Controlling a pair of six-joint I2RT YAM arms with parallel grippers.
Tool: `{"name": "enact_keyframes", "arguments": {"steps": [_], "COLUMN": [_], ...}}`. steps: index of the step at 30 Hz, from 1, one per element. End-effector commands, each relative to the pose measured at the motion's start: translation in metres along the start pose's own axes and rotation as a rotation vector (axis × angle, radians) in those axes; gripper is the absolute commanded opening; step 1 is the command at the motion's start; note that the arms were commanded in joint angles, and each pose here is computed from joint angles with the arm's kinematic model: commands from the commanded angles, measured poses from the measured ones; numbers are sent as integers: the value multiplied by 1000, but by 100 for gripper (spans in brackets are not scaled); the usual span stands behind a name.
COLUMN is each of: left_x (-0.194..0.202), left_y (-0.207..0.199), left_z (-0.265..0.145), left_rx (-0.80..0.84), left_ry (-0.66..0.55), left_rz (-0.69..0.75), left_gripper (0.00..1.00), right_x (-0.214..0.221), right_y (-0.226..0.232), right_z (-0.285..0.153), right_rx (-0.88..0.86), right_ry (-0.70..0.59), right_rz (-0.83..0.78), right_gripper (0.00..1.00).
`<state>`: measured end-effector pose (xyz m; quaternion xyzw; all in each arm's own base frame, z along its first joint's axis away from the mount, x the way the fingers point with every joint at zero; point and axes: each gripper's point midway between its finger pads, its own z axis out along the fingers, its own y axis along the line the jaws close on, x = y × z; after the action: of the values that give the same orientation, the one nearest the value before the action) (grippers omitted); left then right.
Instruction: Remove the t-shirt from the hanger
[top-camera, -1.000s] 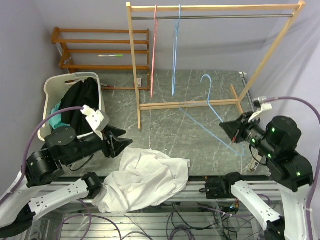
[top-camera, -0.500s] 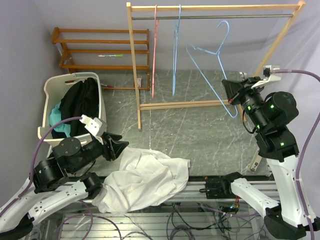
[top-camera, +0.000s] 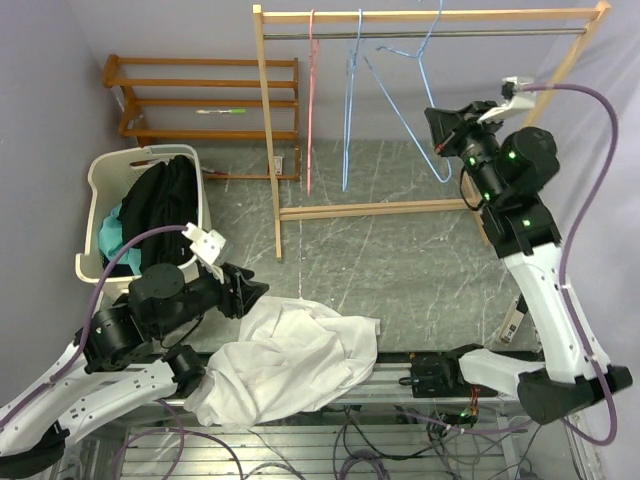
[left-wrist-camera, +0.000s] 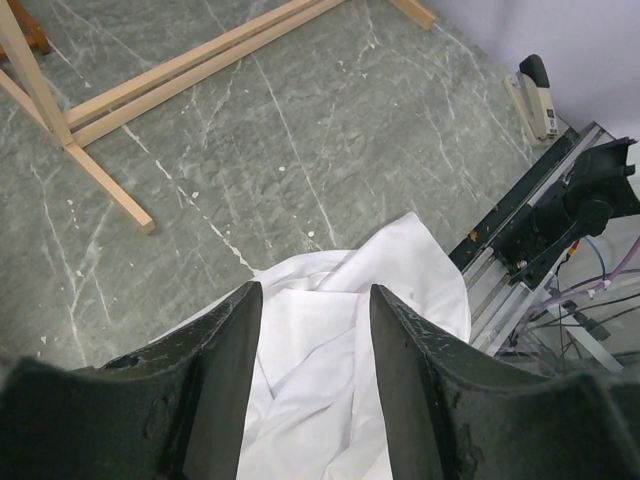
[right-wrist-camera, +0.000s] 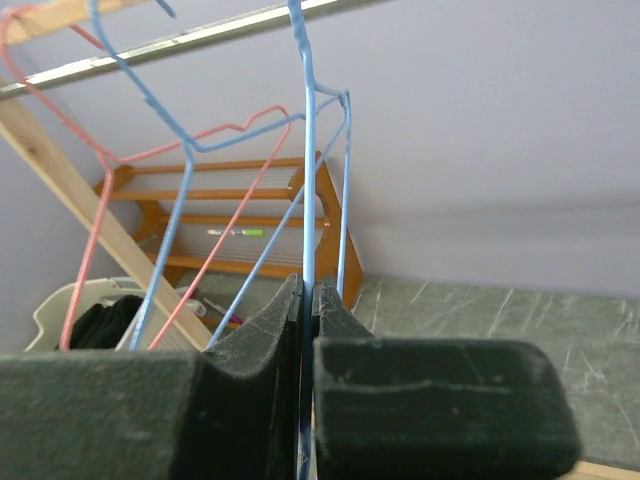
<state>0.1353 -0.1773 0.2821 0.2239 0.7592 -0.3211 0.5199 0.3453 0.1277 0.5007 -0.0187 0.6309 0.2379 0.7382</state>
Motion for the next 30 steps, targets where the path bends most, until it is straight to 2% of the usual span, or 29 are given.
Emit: {"name": "enact_keyframes", "arguments": {"steps": [1,7,8,11,13,14,17,22,25,27,29,30], "left_x": [-11,-12,-12,-9,-7,-6,-1,18,48,77,100,108], "left_y": [-4,-2,-2,-2,-3,-3,-4,-7,-13,-20,-32,-36], "left_z": [-5,-6,-5,-2,1,3,9,34,58,75,84,86], "left_rx": [20,10,9,8,9,8,9,7,5,1,4,-23], "left_ry": [-57,-65,-61,-47,-35,-26,4,107,258,393,489,501], "left_rz": [-21,-25,-25,-22,-20,-19,-16,-18,-88,-161,-202,-205], "left_gripper": [58,61,61,65,72,76,79,79,77,72,68,68], "right_x": [-3,21,23,27,33,35,59,113,141,152,149,144], "right_y": [0,2,3,7,9,10,7,-12,-24,-31,-31,-30], "right_z": [21,10,3,-23,-42,-55,-91,-157,-186,-197,-203,-204], "right_rx": [-5,-33,-38,-57,-64,-68,-61,11,51,77,79,76], "right_ry": [-33,22,27,50,83,98,183,294,334,350,328,313], "right_rz": [17,38,39,38,35,32,33,51,51,48,46,44], "right_gripper": [0,0,6,35,95,99,100,100,100,100,100,100]}}
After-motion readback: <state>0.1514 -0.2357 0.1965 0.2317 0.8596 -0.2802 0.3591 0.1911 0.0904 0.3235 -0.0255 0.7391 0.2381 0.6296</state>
